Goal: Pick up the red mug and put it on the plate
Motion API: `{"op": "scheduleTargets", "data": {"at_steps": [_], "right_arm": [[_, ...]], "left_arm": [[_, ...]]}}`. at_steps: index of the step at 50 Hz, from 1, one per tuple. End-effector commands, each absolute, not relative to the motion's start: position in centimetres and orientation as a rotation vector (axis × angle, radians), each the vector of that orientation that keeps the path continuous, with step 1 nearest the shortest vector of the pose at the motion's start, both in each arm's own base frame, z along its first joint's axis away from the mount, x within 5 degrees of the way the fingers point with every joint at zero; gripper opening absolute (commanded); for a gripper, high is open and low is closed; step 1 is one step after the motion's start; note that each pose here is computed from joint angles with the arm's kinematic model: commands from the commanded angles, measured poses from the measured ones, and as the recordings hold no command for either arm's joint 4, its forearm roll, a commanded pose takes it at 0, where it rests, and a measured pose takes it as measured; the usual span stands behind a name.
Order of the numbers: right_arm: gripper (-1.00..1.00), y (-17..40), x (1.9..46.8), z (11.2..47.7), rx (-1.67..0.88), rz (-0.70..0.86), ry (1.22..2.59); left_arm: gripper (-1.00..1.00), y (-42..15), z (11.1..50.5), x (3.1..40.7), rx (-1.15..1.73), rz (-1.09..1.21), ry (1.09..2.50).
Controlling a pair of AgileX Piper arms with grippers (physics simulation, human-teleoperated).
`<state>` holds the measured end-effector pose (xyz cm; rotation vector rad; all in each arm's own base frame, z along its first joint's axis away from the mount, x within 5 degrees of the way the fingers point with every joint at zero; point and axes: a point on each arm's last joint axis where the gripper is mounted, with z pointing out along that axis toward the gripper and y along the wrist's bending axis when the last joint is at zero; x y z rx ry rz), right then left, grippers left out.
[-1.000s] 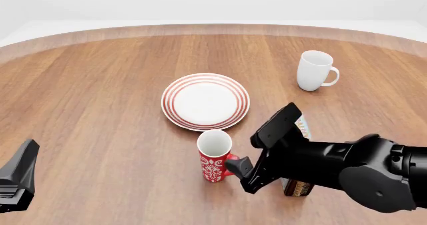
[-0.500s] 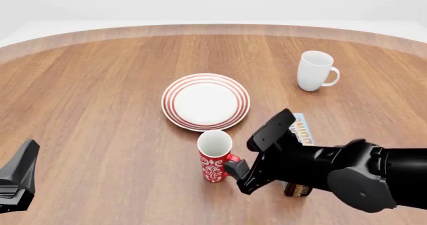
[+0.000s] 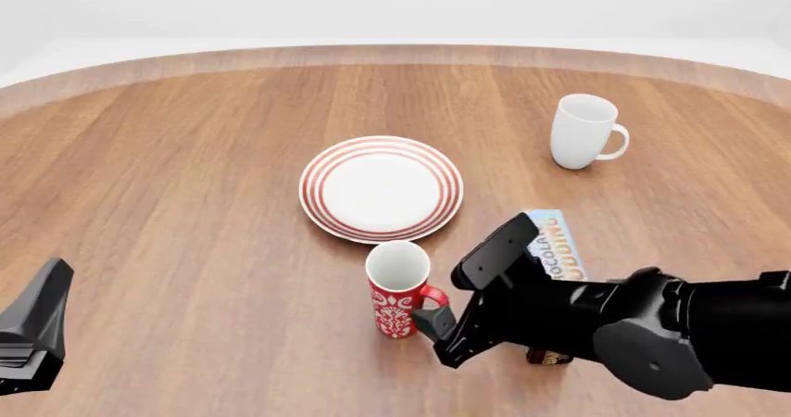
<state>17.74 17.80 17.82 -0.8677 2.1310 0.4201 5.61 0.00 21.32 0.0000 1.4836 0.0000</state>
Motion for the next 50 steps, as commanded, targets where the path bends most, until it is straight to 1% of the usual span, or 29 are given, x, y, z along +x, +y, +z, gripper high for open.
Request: {"op": "scheduleTargets", "data": {"at_steps": [1, 16, 50], "right_arm": [[1.00, 18.0, 17.8, 17.2, -0.867, 0.423, 2.141], [1.00, 18.1, 17.6, 16.1, -0.861, 0.431, 2.160], [1.00, 18.4, 18.0, 15.2, -0.852, 0.434, 2.168]], "left_arm": [[1.00, 0.0, 21.3, 5.6, 0.000, 0.000, 1.484], [1.00, 0.0, 21.3, 5.6, 0.000, 0.000, 1.484], [1.00, 0.0, 21.3, 5.6, 0.000, 0.000, 1.484]]}}
